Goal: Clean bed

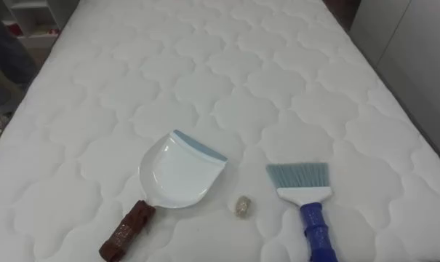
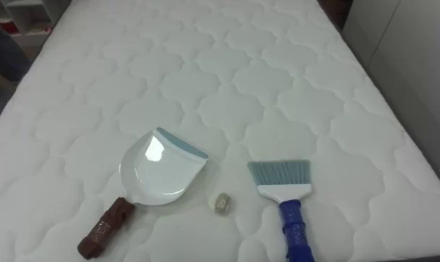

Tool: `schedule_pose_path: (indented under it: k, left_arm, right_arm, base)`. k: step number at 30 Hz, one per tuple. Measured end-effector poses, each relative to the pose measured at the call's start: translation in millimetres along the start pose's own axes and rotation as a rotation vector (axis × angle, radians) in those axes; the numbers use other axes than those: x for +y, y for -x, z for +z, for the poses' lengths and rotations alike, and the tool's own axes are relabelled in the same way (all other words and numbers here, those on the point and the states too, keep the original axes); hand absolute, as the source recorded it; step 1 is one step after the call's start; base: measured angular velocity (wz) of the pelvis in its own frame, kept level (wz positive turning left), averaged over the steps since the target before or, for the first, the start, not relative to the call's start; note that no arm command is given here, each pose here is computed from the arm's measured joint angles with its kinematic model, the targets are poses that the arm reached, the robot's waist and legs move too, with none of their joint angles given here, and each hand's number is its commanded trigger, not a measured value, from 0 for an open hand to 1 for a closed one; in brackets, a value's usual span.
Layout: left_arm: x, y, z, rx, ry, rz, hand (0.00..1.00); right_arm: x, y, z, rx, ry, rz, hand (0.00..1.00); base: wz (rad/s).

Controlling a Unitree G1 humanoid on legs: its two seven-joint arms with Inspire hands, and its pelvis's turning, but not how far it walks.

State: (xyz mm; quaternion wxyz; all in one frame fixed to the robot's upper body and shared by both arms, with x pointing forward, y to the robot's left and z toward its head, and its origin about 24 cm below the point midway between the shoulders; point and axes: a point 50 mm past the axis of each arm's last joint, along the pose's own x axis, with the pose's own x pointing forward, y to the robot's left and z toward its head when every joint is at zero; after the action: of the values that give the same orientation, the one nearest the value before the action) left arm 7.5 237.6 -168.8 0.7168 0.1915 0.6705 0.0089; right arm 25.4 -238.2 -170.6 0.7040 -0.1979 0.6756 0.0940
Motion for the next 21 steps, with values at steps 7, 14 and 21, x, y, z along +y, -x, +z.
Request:
schedule_pose_path:
  k: [7, 14, 21]
  left_arm:
    - [1.0, 0.0, 0, -0.001, 0.001, 0.017, 0.00]
    - [4.6, 0.1, 3, -0.011, 0.002, 0.068, 0.00]
    - [11.7, 0.9, 8, -0.040, 0.008, 0.186, 0.00]
  right_arm:
    - [-1, 0, 0, 0.001, 0.000, -0.003, 0.00]
    - [-3, 0, 1, -0.007, 0.001, -0.020, 0.00]
    - [-7, 1, 3, -0.027, -0.042, -0.055, 0.00]
  base:
    - [0.00]
    - [0.08]
    - [0.00]
